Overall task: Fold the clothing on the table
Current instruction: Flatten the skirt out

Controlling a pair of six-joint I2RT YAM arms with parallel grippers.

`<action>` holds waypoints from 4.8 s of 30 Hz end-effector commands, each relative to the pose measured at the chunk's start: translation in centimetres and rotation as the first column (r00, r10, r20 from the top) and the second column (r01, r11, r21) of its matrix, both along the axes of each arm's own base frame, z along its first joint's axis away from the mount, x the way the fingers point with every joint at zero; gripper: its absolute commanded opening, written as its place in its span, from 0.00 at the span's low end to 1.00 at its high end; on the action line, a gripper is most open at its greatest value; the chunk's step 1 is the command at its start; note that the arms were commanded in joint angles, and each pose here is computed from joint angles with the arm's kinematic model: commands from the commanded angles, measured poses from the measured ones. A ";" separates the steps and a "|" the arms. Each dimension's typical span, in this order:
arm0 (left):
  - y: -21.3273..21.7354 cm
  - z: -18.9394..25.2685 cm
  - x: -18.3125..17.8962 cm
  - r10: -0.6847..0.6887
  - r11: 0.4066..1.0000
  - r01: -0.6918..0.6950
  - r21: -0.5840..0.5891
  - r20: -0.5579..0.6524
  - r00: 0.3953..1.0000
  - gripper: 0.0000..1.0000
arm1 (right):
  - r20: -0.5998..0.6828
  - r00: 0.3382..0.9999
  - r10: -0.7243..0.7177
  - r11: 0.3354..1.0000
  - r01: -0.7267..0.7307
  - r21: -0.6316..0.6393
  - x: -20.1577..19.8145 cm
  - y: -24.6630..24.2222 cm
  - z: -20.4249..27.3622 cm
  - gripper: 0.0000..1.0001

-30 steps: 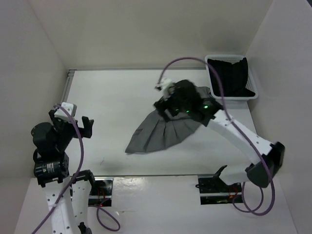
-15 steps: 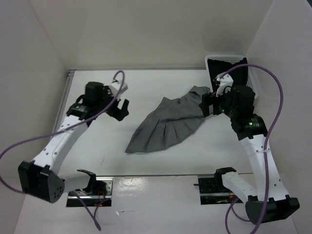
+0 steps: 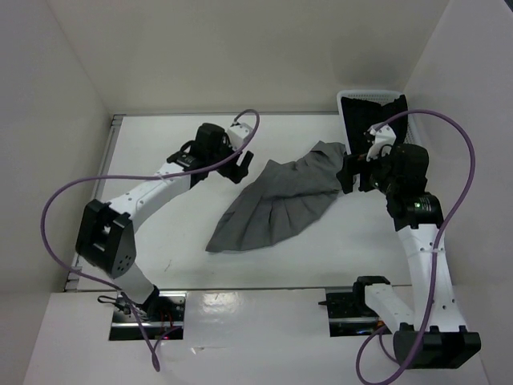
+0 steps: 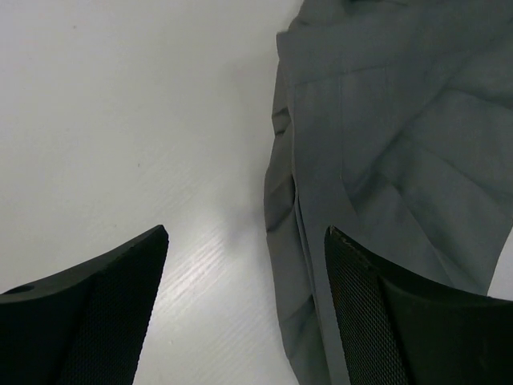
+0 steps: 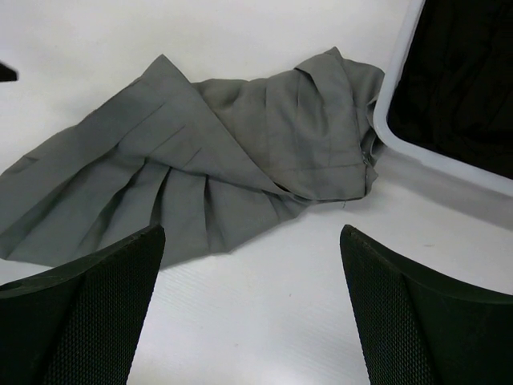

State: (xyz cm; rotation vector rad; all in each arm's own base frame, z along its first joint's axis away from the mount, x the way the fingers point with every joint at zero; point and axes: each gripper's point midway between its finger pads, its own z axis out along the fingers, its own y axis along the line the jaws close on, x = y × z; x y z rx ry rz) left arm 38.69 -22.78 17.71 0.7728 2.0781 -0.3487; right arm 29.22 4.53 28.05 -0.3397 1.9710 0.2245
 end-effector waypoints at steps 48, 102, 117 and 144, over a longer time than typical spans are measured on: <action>-11.2 -7.2 7.2 -0.219 0.974 0.210 -0.082 -0.137 0.966 0.68 | 0.061 0.998 -0.022 1.000 0.021 0.022 -1.9 -1.4 0.1 0.94; 4.5 7.6 -2.7 0.011 0.989 -0.001 -0.147 0.071 0.997 0.00 | -0.242 0.930 0.277 0.920 -0.329 -0.212 3.8 12.1 -10.4 0.85; 10.7 6.3 -4.0 0.115 0.975 -0.105 -0.194 0.043 0.992 0.00 | -0.176 0.942 0.284 0.815 -0.334 -0.474 4.6 15.4 -15.9 0.74; 12.0 6.3 -4.3 0.129 0.971 -0.116 -0.210 0.053 0.990 0.00 | -0.230 0.911 0.342 0.659 -0.407 -0.632 2.5 20.6 -22.5 0.69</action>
